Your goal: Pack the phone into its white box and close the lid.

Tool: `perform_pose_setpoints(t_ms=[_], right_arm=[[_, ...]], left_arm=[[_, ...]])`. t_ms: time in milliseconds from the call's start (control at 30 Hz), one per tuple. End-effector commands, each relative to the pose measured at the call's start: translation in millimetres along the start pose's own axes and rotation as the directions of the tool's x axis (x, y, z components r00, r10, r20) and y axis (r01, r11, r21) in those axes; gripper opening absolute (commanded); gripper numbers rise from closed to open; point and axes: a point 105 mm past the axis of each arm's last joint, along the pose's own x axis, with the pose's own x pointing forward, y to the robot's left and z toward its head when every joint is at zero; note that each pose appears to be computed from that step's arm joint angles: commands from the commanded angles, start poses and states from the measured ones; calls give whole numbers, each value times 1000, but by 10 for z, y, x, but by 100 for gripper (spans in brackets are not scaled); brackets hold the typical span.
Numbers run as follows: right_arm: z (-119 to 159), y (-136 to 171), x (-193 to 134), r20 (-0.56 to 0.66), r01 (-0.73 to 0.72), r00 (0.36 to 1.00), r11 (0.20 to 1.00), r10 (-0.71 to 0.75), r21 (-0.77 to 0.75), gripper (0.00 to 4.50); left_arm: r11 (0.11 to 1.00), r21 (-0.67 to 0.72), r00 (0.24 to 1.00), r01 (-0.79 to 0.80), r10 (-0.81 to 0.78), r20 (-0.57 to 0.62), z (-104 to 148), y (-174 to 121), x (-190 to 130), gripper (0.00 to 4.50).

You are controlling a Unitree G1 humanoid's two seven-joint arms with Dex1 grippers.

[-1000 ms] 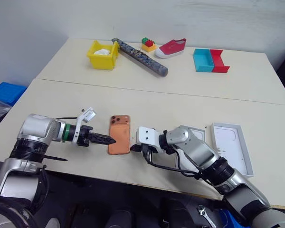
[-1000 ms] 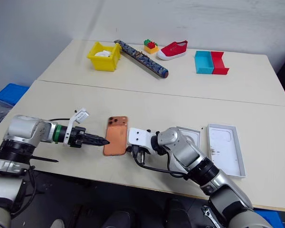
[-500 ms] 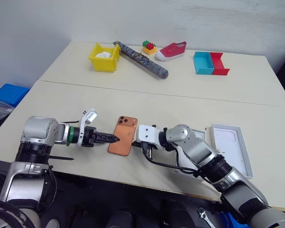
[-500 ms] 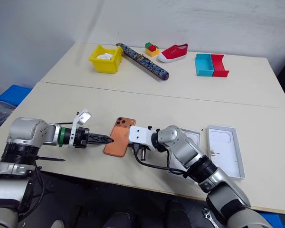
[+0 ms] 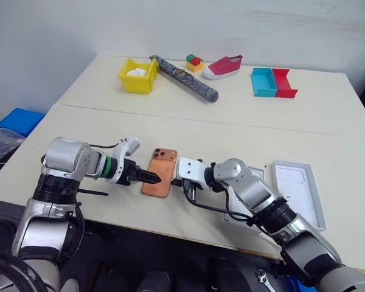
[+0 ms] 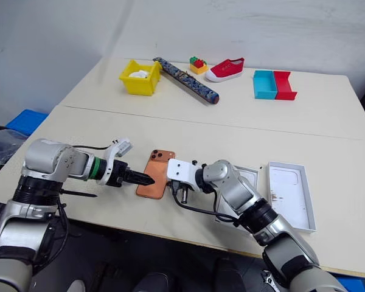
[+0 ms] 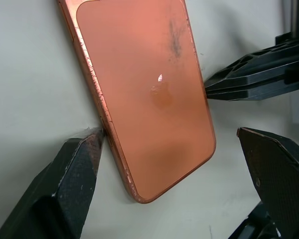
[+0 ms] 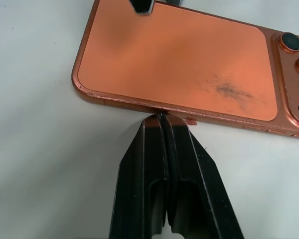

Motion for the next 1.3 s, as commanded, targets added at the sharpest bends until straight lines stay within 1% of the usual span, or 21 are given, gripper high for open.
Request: perform_pose_setpoints(t_ms=[33, 133, 200, 267, 467, 667, 767, 833, 1033, 1100, 1167, 1267, 1300], right_arm=[[87, -4, 14, 32, 11, 999, 1000, -10, -8, 3], [91, 3, 24, 33, 8, 999, 1000, -8, -7, 3], [77, 6, 19, 30, 6, 1000, 1000, -5, -7, 3], [64, 8, 12, 27, 4, 1000, 1000, -4, -7, 3], [41, 1, -7, 20, 8, 1000, 1000, -8, -6, 3], [16, 1, -18, 16, 11, 1000, 1000, -11, -7, 3], [34, -12, -26, 25, 20, 999, 1000, -19, -14, 0], [68, -20, -43, 43, 24, 999, 1000, -24, -18, 0], [229, -2, -119, 124, 23, 992, 999, -18, -34, 0], [296, -32, -196, 152, 47, 988, 998, -39, -47, 0], [406, -78, -340, 200, 82, 977, 996, -74, -32, 0], [528, -79, -600, 257, 96, 961, 995, -98, 18, 0], [547, -66, -716, 267, 104, 958, 994, -110, 34, 18]], left_arm=[[997, -59, 994, 55, -60, -88, -218, -59, 262, 450], [973, -106, 977, 203, -208, -44, -205, -221, 323, 450], [931, -163, 944, 326, -329, 5, -199, -312, 331, 450], [901, -209, 924, 379, -380, 37, -220, -319, 339, 450], [875, -272, 915, 400, -396, 75, -295, -230, 298, 450], [883, -298, 932, 362, -348, 99, -252, -101, 191, 450], [880, -296, 928, 373, -354, 116, -225, -91, 136, 397], [876, -295, 924, 382, -362, 122, -219, -93, 106, 338], [862, -289, 909, 417, -391, 147, -196, -108, 20, 141], [859, -271, 900, 435, -407, 154, -189, -138, -19, 81], [857, -223, 884, 466, -437, 168, -161, -214, -92, 17], [845, -133, 851, 518, -492, 184, -109, -376, -179, 11], [833, -107, 835, 543, -521, 177, -106, -449, -189, 11]])
